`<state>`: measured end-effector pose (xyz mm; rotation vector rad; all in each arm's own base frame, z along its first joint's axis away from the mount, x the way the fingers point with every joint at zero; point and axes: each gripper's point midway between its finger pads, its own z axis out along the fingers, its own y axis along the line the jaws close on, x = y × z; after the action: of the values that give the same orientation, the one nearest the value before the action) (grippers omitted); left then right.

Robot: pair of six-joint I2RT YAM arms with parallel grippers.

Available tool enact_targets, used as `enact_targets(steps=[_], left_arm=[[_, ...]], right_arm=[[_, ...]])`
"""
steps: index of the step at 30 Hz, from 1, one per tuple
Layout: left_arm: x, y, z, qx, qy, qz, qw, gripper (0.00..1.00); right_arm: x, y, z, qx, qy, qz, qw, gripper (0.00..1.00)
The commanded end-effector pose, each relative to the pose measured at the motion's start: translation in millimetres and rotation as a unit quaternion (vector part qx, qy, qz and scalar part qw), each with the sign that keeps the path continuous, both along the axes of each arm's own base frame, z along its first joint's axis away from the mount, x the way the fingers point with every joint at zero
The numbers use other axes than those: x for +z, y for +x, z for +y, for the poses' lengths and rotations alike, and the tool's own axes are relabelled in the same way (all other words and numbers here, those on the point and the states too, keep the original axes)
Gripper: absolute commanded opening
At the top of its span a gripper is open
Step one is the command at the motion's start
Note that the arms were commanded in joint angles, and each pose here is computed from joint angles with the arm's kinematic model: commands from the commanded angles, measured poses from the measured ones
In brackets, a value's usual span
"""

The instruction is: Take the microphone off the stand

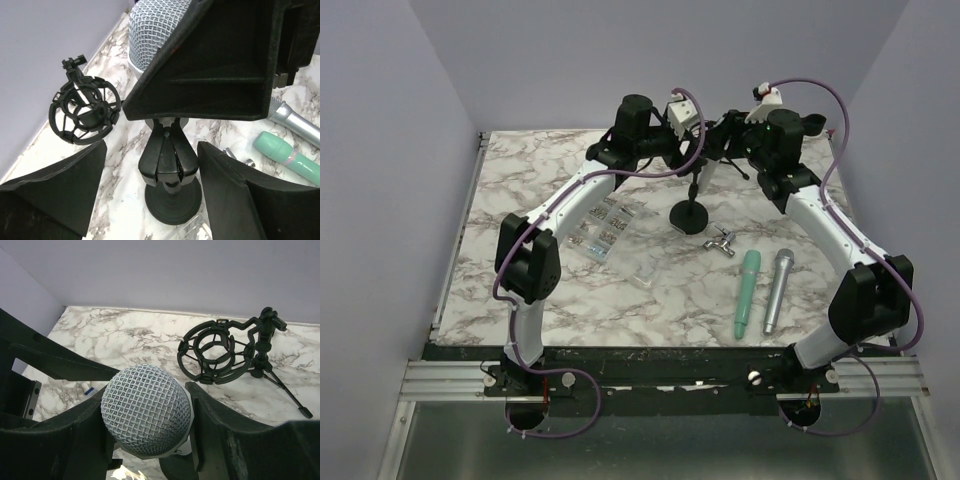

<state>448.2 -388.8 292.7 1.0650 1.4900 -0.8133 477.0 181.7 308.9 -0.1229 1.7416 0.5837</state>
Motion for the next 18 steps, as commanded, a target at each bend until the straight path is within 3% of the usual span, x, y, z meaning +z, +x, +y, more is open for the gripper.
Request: enact_targets(steps=[1,2,5,11,18], left_arm=[[18.1,3.4,3.4,-0.003,-0.019,-0.019,1.000,0.66],[16.5,5.0,4.2,-0.001,-0.017,-0.014,1.000,0.57],[14.4,12.3,7.6,0.011,-0.013,0.004,1.000,0.00],[7.2,8.5,11.3,0.012,-0.012,0.008,1.000,0.00],[-0.8,4.7,10.8,0.007,-0.009,0.021,1.000,0.00]], right_arm=[[20.2,2.4,10.3,-0.003,0.010,-0.022,1.000,0.01],[20.3,1.8,12.2,-0.001,0.008,-0.022,1.000,0.01],[22.0,2.2,10.7,-0.010,0.006,-0.025,1.000,0.01],[34.4,5.5,-7.2,-0.055,-0.012,-0.037,0.998,0.00],[85.4,0.8,-48.2,-0.151,-0.043,-0.076,0.985,0.01]])
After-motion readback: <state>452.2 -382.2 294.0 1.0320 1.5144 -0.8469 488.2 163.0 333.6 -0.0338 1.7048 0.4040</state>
